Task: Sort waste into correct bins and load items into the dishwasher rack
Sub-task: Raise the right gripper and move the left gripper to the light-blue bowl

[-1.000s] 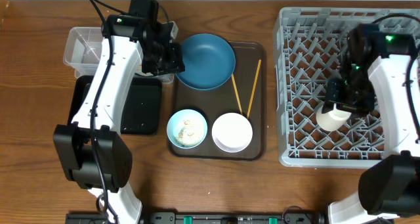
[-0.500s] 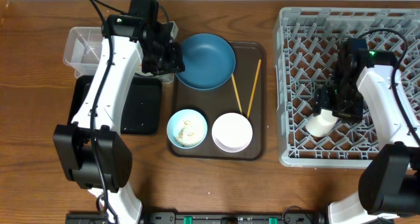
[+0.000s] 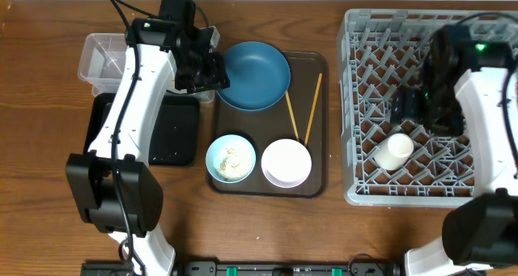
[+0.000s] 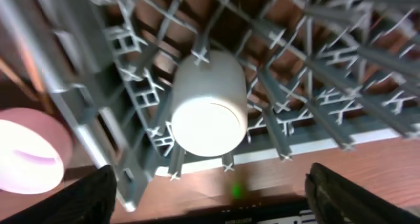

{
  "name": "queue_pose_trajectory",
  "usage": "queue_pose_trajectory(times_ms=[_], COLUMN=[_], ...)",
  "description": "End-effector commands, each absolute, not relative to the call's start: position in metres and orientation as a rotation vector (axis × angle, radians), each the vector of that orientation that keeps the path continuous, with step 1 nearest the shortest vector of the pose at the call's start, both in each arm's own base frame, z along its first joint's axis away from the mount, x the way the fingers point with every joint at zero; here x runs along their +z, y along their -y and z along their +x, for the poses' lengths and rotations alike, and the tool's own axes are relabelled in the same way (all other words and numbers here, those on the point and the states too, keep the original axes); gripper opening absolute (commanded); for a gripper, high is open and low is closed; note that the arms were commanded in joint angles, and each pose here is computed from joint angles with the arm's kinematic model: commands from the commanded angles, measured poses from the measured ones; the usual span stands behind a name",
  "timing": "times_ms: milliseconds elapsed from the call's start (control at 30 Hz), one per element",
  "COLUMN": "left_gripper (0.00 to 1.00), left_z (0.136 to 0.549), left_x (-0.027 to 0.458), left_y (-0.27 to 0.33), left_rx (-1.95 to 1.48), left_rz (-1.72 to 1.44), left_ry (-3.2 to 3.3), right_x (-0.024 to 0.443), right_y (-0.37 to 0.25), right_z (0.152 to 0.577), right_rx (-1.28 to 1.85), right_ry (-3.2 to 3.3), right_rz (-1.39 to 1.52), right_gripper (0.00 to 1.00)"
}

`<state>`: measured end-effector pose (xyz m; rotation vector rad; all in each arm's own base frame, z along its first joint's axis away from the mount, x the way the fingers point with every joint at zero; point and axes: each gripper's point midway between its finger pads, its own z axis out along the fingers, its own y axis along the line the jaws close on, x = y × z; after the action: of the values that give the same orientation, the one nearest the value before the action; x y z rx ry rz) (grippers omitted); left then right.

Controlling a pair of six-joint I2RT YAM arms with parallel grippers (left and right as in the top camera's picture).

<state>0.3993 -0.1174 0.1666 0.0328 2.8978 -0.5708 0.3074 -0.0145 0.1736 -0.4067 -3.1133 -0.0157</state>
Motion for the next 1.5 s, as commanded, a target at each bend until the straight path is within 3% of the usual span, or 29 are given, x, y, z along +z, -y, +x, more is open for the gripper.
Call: queue_pose_trajectory(times_ms=[0,300,667,1100,1300,1467], left_gripper=[0.41,0.45,0.51,0.50,0.50,0.43], left_z=[0.400,0.392,0.333,0.326,0.335,0.338], left_x=[0.166,0.199,0.251,0.185,0.144,0.117], left_y=[0.116,0.115,0.124,0.141,0.157,0.159], left_rx=[-0.551,-0.553,-0.560,-0.183,-0.212,-0.244], left_rz=[0.048,0.066,0.144,-0.072,-0.080,-0.192], left_ry=[-2.895,-2.821,-2.798,-2.888,-2.846,-2.826], right_x=[0.213,0.254,0.261,0.262,0.262,0.262], right_y=[0.005,-0.015,-0.014,-0.016,-0.016,-0.016], right_z=[0.320,0.341,0.364,0.366,0.366,0.366], right_rx=[-0.091,-0.310,-0.325,-0.328,-0.328,-0.328], right_ry=[3.248,3.381,3.478,3.490,3.490,3.489], right_rz=[-0.324,-0.224,-0.211,-0.202,-0.201,-0.202], right_gripper=[0.93,0.96,0.99,0.99,0.99,0.99])
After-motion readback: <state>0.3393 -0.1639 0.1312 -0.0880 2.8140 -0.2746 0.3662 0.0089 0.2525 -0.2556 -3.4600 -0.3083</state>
